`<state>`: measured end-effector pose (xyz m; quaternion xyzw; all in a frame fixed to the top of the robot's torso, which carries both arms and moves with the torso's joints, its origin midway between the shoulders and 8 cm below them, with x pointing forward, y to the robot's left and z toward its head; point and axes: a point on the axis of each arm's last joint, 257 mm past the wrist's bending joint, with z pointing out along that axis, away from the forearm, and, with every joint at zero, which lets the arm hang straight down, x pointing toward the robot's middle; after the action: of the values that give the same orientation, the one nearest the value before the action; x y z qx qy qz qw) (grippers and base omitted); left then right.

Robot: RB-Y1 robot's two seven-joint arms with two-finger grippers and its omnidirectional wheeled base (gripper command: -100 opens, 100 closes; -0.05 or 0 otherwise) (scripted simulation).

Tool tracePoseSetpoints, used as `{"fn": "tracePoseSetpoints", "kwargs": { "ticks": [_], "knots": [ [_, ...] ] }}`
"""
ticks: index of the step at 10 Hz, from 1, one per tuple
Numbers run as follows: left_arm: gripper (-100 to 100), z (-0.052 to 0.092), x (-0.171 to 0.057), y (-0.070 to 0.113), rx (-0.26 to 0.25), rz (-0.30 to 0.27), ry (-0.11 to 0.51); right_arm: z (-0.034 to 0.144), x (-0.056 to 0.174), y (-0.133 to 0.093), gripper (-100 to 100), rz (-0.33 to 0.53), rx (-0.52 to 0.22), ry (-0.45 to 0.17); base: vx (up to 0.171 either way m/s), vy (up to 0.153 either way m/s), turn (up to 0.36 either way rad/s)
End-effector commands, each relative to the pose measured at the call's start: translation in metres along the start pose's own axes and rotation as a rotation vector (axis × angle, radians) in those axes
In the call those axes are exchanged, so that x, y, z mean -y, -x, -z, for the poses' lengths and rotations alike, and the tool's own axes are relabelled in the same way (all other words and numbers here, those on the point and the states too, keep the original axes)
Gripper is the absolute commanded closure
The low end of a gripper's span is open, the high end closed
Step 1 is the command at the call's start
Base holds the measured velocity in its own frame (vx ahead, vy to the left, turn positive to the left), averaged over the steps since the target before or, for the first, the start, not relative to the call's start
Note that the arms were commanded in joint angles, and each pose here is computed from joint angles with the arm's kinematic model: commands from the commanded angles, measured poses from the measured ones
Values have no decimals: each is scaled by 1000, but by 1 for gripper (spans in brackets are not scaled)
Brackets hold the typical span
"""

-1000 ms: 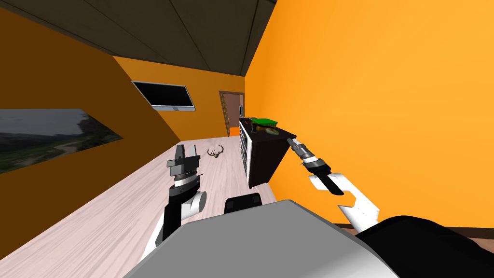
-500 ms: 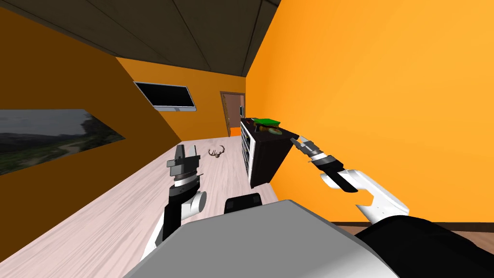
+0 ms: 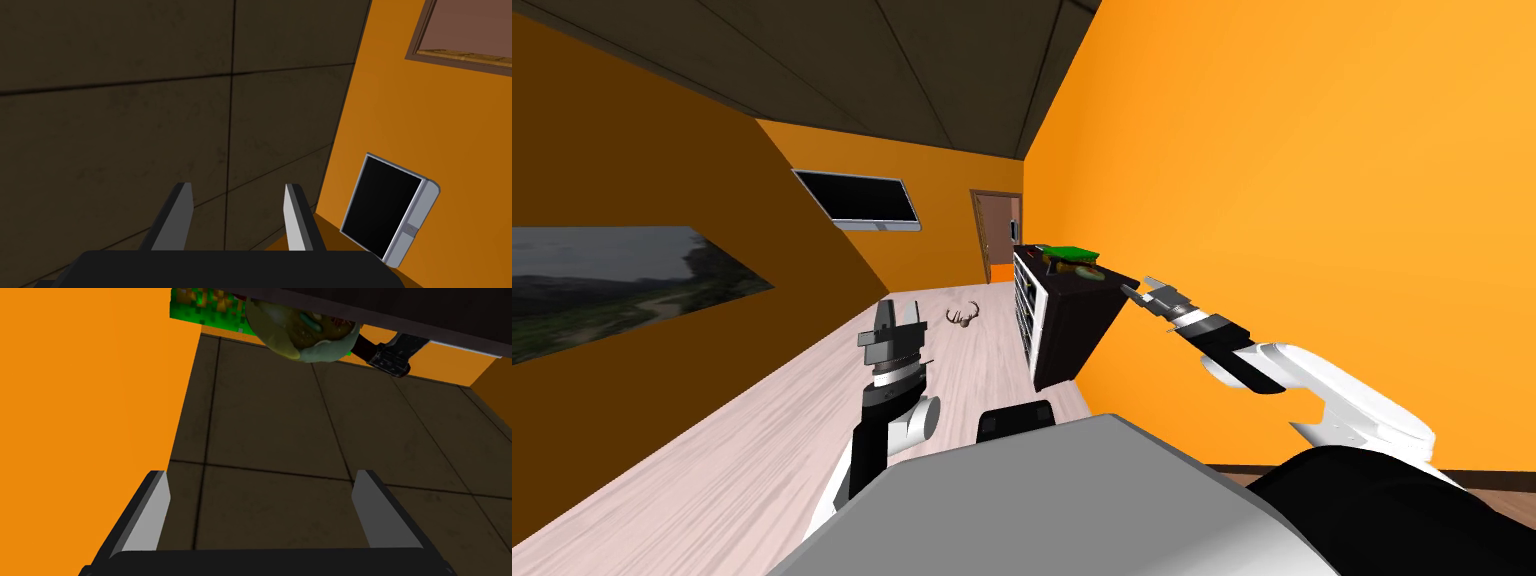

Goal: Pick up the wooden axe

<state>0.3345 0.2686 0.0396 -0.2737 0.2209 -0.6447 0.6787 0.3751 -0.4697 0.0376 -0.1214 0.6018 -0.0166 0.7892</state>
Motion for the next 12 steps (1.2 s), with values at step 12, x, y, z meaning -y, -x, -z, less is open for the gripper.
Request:
{"fn": "tracePoseSetpoints", "kwargs": {
  "ticks": [12],
  "knots": [
    [0,0,0,0,0,0,0,-20,58,24,-100,586,-205,80,43,64,9]
  ]
}}
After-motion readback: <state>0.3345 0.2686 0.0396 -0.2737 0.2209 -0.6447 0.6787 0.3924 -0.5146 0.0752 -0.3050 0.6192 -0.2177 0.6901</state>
